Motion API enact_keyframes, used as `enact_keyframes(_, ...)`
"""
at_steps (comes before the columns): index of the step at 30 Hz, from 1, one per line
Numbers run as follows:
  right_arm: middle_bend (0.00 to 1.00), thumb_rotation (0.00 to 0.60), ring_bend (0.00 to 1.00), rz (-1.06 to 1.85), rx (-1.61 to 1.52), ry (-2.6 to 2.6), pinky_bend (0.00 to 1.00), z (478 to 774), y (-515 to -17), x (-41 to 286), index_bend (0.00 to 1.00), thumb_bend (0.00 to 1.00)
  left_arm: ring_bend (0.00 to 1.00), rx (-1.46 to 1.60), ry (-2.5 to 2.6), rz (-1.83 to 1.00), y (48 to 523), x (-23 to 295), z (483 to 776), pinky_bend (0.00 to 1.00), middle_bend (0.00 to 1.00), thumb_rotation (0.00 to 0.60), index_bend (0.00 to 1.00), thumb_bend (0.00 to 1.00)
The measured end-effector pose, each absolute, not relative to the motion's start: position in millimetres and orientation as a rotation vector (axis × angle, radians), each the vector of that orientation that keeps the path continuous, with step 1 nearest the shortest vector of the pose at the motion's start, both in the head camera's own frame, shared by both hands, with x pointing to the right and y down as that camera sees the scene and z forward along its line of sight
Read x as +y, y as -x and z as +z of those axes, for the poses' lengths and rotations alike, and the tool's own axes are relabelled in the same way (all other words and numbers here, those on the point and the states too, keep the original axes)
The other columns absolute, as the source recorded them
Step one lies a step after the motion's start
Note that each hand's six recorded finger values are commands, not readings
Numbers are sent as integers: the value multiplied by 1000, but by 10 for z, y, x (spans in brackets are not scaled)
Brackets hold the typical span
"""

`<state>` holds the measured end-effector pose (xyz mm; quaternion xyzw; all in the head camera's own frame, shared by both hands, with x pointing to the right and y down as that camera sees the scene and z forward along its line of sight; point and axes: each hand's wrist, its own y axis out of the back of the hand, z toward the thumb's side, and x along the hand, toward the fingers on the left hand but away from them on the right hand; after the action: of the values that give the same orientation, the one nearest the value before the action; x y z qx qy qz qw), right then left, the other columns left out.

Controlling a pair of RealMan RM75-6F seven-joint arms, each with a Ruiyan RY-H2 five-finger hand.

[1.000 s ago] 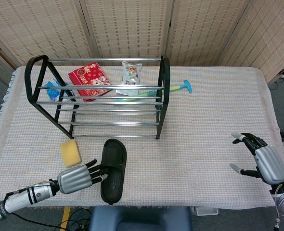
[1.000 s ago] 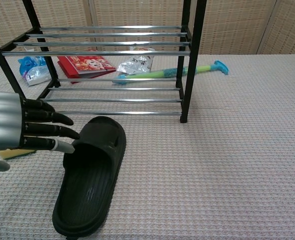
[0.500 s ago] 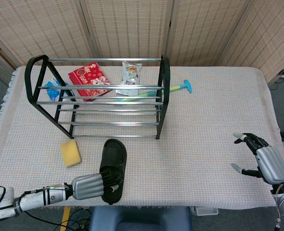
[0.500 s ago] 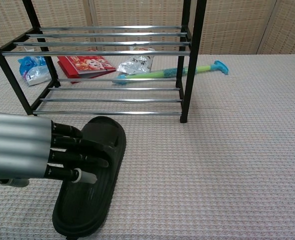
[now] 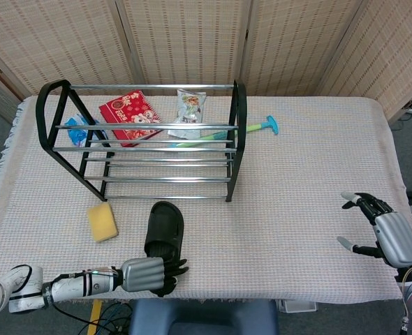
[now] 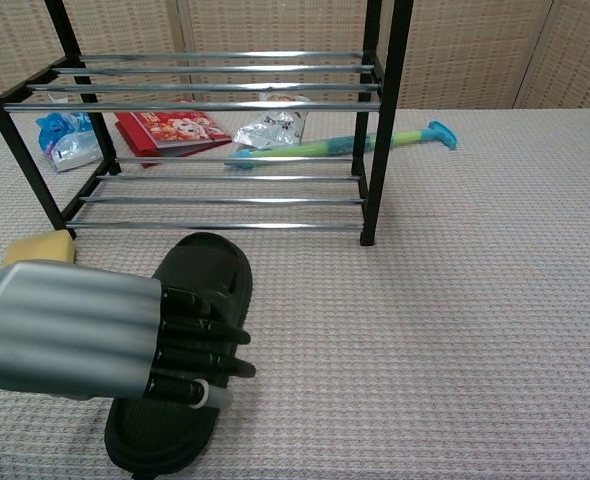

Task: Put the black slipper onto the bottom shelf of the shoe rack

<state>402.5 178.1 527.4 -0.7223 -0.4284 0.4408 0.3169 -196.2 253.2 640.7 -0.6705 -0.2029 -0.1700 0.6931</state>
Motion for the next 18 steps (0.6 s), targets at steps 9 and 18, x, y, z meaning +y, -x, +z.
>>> enact_keyframes(9, 360, 600, 223, 1166, -1135, 1894, 253, 5270, -4055, 1778, 174, 161, 55, -477, 1509, -381, 1873, 2559, 6466, 278, 77, 600, 160, 60)
enact_keyframes(18, 360, 600, 224, 1177, -1146, 1884, 253, 5257, -4103, 1793, 174, 162, 58, -490, 1519, -396, 1819, 2559, 6522, 278, 77, 600, 224, 60)
